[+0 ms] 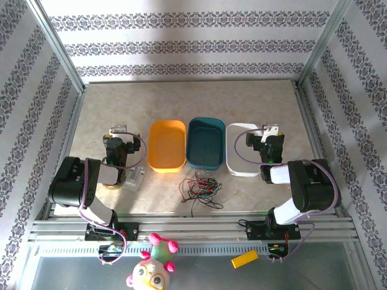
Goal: Untangle the cables
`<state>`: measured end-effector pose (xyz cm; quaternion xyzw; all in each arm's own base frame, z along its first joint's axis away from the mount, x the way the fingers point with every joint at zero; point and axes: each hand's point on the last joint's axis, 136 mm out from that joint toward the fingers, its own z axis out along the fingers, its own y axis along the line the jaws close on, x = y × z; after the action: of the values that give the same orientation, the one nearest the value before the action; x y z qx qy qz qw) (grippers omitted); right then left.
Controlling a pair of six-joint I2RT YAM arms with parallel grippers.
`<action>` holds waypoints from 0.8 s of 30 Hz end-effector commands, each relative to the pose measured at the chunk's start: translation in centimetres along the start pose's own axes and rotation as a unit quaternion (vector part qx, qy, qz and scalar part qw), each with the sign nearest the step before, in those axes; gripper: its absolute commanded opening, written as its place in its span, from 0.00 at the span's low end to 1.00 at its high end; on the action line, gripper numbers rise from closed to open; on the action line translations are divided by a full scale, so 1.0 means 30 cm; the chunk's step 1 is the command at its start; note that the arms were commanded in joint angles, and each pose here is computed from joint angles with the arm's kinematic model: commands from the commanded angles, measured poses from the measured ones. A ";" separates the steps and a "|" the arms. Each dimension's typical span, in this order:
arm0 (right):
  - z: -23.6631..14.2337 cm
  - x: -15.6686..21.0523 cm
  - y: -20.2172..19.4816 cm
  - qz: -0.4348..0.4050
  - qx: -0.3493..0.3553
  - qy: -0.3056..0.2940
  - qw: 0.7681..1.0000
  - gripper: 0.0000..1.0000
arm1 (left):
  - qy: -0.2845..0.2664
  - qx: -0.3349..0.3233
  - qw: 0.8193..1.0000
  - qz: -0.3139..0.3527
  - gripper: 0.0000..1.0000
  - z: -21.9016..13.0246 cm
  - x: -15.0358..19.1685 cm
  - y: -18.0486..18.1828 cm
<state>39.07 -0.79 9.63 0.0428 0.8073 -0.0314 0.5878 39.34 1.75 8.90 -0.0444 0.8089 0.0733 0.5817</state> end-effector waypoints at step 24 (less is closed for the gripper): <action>0.008 -0.045 0.003 0.003 -0.009 -0.017 1.000 0.98 | 0.000 0.007 1.000 -0.013 0.99 0.015 -0.009 0.017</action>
<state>39.13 -0.75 9.68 0.0421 0.8070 -0.0303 0.5883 39.43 1.93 8.87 -0.0425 0.8099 0.0637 0.5815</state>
